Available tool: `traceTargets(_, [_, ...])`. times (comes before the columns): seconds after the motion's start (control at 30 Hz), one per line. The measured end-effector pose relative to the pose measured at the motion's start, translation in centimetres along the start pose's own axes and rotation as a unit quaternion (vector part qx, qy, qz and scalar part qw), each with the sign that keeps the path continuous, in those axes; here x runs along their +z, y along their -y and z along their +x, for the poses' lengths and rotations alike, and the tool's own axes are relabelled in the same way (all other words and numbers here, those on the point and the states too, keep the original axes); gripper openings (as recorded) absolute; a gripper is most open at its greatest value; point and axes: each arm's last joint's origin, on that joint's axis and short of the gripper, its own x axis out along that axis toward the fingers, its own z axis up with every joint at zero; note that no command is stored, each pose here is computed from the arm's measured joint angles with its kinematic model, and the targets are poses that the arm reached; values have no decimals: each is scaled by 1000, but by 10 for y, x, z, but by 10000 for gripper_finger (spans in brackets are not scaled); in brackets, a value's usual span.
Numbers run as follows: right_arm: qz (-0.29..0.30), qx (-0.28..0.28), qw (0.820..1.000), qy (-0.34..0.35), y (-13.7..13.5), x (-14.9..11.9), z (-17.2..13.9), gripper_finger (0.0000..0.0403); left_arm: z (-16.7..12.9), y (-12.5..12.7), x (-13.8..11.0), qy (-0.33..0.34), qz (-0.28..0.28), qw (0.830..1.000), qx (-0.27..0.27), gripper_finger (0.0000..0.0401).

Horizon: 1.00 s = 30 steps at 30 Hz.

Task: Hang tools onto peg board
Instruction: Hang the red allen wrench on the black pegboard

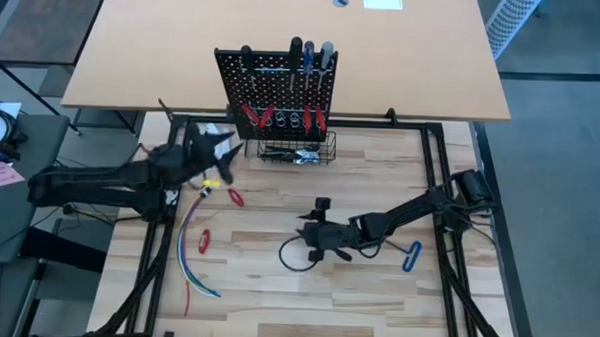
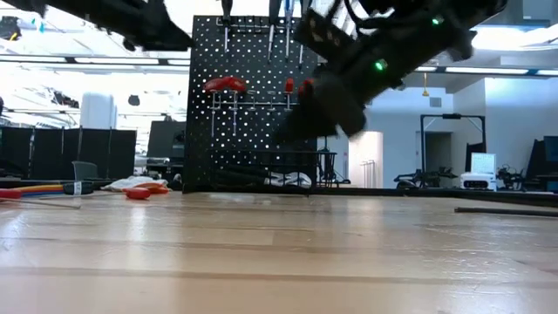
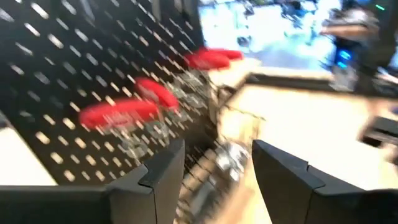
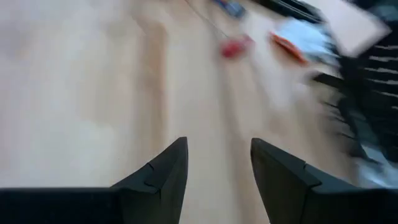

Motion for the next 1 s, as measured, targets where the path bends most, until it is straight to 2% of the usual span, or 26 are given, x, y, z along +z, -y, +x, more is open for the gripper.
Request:
traceTargets(0.13, [71, 65, 993, 63, 5, -5, 21, 179, -9, 8, -13, -60, 1, 997, -45, 182])
traceTargets(0.23, [72, 70, 994, 45, 4, -15, 36, 179, -10, 19, -36, -161, 13, 985, -67, 182])
traceTargets(0.33, [57, 71, 996, 24, 1, -21, 45, 179, -7, 27, -58, -264, 40, 962, -64, 182])
traceTargets(0.53, [15, 71, 997, 32, 0, -9, 49, 179, 5, 45, -94, -428, 33, 901, -59, 182])
traceTargets(0.77, [-18, 70, 997, 40, 0, 0, 49, 179, 22, 62, -126, -517, 47, 854, -24, 167])
traceTargets(1.0, [-43, 69, 996, 44, 0, 0, 49, 179, 33, 71, -140, -534, 59, 843, -14, 101])
